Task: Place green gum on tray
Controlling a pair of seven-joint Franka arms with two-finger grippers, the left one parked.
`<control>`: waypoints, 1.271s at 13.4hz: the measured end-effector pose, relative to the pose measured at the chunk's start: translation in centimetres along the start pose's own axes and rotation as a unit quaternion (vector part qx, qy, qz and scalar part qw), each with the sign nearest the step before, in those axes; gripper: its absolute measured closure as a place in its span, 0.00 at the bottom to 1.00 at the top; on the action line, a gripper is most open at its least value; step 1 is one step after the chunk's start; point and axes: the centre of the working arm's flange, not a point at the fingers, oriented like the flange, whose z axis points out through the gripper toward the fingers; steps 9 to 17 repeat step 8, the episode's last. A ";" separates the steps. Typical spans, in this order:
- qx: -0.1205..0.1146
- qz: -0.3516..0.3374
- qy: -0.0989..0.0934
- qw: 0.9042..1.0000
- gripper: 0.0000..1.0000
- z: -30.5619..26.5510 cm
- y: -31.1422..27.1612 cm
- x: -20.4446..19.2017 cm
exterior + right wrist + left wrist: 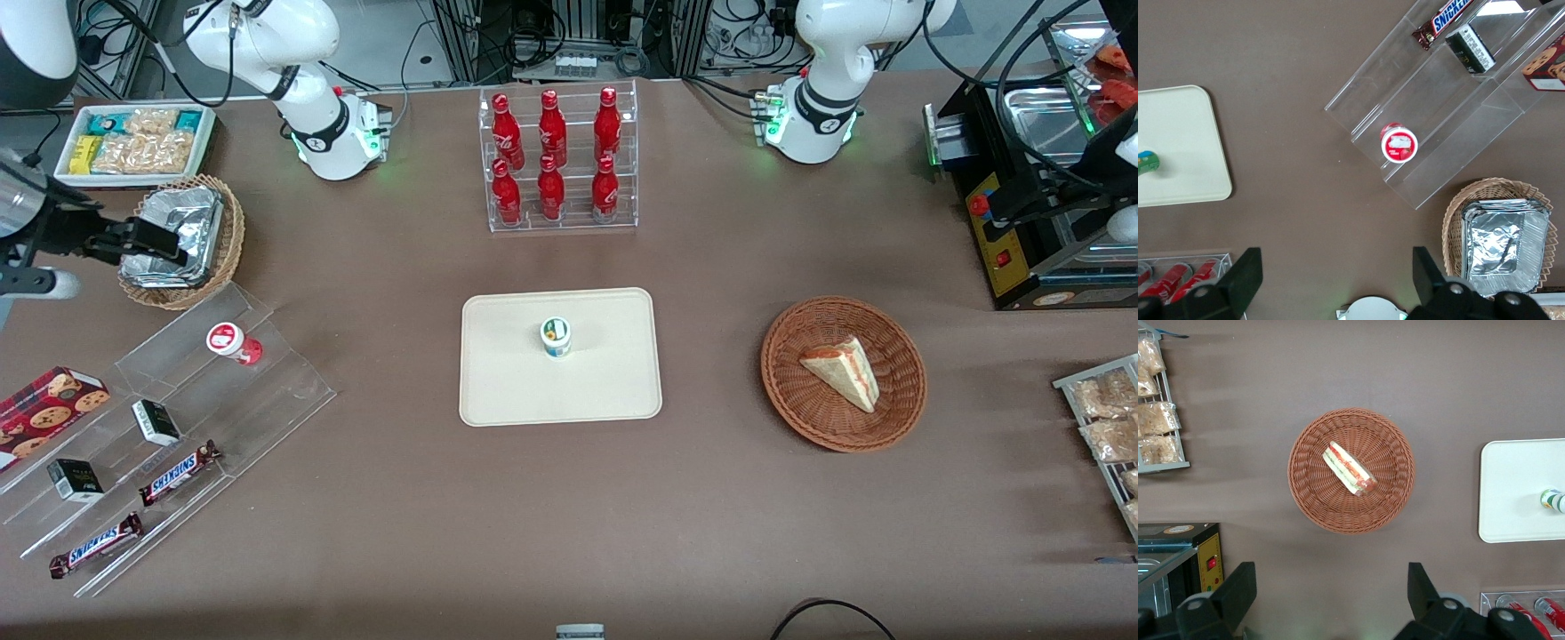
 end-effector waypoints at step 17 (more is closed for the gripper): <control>-0.002 -0.008 0.004 1.000 0.00 -0.2 0.9 2.6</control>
